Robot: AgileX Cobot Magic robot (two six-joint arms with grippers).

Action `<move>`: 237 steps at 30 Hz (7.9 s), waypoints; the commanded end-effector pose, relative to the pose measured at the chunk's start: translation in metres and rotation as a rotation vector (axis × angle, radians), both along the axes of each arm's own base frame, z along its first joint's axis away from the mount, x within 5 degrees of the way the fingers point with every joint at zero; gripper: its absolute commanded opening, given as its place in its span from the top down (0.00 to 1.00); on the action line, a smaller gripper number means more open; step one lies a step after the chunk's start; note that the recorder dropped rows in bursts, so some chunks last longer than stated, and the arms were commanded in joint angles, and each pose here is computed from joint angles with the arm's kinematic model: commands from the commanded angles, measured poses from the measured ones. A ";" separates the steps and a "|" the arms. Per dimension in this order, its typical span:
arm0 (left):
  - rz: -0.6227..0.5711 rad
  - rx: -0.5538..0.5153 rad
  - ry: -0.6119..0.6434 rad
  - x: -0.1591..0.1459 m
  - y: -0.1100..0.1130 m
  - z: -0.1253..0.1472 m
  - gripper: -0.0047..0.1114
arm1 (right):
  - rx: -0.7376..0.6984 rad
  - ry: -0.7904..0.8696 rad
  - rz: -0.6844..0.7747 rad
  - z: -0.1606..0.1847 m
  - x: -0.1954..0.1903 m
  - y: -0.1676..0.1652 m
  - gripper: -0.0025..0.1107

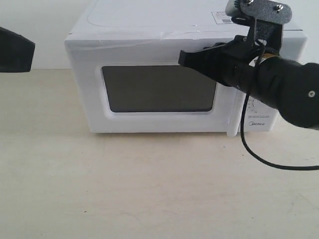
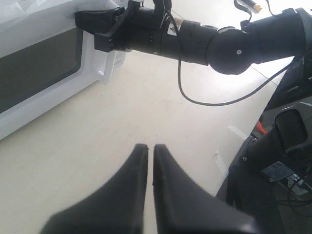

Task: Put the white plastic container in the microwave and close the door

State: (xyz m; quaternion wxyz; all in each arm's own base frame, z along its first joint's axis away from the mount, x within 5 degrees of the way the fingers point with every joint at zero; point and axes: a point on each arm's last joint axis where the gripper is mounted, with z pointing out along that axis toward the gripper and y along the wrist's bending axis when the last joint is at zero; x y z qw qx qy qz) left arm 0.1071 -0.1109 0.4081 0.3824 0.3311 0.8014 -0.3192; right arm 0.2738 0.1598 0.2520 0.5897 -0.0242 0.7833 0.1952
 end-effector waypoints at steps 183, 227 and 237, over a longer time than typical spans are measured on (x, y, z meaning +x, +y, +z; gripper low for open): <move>1.119 0.144 -0.447 -0.053 0.120 -0.221 0.92 | -0.069 -0.301 -0.130 -0.043 -0.219 -0.148 0.98; 1.119 0.144 -0.447 -0.053 0.120 -0.221 0.92 | -0.148 -0.018 -0.113 -0.070 -0.221 -0.149 0.98; 1.119 0.144 -0.447 -0.053 0.120 -0.221 0.92 | -0.148 -0.018 -0.113 -0.070 -0.221 -0.149 0.98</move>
